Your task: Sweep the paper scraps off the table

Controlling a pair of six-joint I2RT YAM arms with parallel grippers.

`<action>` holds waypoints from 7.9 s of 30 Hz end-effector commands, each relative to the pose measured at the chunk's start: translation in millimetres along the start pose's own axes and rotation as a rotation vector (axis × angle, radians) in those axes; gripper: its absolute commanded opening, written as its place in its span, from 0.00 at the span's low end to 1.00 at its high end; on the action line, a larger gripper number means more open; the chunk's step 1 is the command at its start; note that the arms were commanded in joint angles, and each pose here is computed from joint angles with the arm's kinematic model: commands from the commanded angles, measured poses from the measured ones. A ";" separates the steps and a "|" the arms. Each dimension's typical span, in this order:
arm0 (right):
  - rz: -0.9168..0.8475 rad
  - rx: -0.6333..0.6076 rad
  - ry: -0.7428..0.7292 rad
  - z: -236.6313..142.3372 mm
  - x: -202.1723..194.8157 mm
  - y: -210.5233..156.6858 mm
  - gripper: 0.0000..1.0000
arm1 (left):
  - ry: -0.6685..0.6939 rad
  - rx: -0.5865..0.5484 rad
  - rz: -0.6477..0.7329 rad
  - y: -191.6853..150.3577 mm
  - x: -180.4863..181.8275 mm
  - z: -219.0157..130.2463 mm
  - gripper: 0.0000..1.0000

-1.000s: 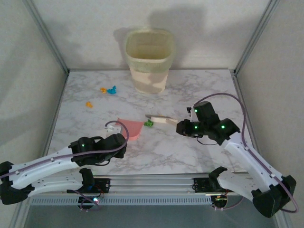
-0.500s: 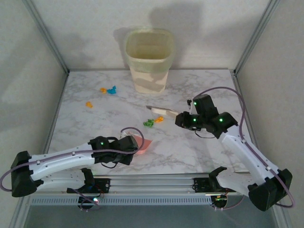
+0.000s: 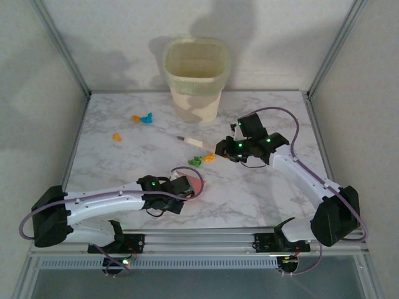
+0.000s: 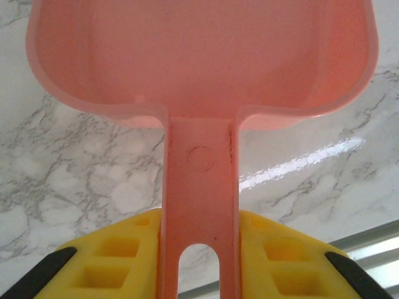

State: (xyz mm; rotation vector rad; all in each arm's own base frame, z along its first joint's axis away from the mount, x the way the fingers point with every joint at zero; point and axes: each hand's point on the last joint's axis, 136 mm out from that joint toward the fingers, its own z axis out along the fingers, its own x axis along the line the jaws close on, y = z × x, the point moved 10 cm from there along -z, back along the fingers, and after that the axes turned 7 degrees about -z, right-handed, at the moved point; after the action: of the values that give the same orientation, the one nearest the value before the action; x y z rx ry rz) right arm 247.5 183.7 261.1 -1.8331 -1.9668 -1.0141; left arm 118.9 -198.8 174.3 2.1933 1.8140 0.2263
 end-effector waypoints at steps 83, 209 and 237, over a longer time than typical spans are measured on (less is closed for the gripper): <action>-0.470 0.081 -0.706 17.3 9.8 -99.6 0.00 | -0.003 -0.086 0.009 22.4 -11.8 18.3 0.00; -0.217 -0.500 -0.789 2.8 -61.8 -69.8 0.00 | -1.362 -0.343 -0.752 385.9 46.3 -136.7 0.00; -0.235 -0.465 -0.802 10.9 -59.9 -66.2 0.00 | -1.739 -0.437 -0.862 357.0 83.0 -124.8 0.00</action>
State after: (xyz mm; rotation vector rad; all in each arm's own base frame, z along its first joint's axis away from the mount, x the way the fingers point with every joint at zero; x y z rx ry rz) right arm 190.4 144.3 183.6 -2.5747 -2.6266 -0.8550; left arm 453.4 -168.8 360.7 0.4684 1.2894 -1.0050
